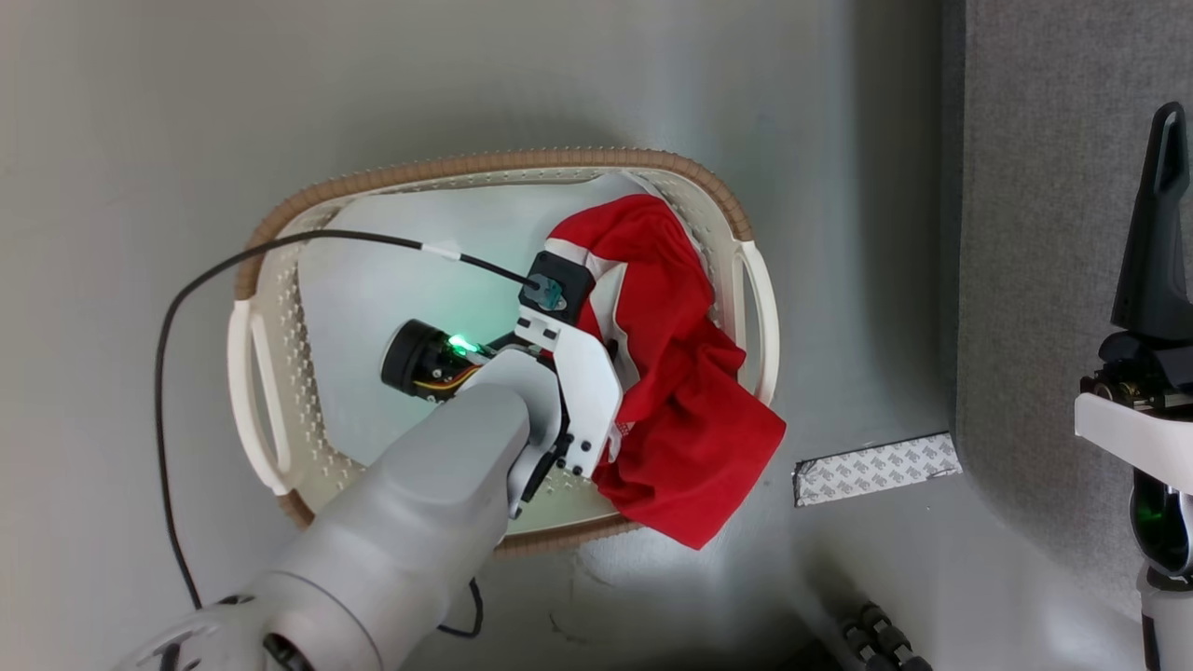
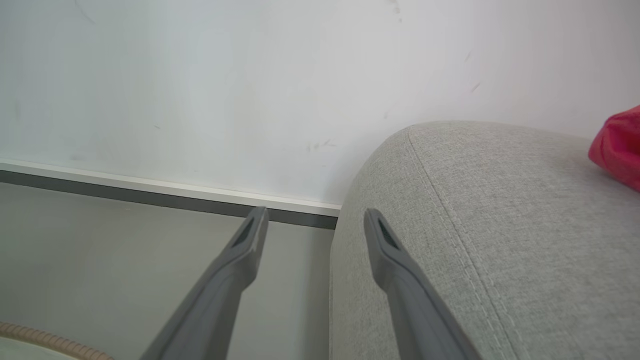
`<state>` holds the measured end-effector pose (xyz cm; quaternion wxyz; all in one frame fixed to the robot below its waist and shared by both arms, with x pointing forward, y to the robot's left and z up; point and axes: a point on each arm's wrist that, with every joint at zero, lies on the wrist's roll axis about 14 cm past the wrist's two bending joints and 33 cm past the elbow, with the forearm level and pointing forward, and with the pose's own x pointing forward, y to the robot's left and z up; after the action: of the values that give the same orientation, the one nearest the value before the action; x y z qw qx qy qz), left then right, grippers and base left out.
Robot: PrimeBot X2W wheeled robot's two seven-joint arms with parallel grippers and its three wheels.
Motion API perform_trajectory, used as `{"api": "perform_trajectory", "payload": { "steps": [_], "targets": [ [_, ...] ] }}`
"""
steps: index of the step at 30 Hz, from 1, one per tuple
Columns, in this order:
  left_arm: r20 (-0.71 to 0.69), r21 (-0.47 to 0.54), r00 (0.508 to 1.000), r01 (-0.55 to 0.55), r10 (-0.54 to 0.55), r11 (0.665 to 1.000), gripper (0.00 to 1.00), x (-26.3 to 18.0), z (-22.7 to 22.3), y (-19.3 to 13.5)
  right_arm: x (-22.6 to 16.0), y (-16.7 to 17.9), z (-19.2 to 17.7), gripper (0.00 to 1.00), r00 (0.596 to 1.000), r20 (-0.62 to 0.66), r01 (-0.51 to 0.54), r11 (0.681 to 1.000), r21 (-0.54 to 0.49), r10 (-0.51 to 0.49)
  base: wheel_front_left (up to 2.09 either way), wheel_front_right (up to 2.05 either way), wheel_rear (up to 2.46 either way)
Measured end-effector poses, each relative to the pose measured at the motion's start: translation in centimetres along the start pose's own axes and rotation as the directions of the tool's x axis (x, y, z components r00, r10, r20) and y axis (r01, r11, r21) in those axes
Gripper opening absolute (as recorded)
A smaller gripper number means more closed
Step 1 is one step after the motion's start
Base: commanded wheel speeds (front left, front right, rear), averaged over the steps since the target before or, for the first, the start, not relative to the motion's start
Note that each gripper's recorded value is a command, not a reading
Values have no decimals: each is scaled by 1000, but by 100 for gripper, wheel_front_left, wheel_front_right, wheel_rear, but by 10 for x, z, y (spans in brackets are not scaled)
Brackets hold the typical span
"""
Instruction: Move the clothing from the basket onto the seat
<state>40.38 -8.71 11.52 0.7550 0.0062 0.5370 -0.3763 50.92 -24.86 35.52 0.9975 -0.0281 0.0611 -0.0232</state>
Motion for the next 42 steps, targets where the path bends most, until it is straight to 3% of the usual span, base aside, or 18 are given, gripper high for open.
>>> {"api": "perform_trajectory", "payload": {
  "steps": [1,3,12,22,33,42],
  "targets": [
    [-1,-1,1000,9,-9,1000,99,1,0,-2,0,0,-1,100,1000,-1,0,1000,0,0,0,0,0],
    [3,0,1000,23,-23,1000,0,2,-1,-5,0,0,-2,100,1000,-4,0,1000,-2,0,0,0,0],
    [70,-25,994,88,-86,996,0,-6,15,-18,1,-8,5,100,1000,14,18,1000,-8,-18,0,0,0],
    [277,-88,961,32,-7,996,0,-58,60,-9,-9,-8,41,100,997,73,21,1000,20,-23,0,0,0],
    [478,-102,873,-56,98,993,0,-148,89,-24,-54,0,80,100,995,102,5,998,61,-12,0,0,0],
    [611,-81,769,-174,187,981,0,-232,96,-32,-100,21,116,100,986,163,-55,994,96,39,0,0,0]
  ]
}}
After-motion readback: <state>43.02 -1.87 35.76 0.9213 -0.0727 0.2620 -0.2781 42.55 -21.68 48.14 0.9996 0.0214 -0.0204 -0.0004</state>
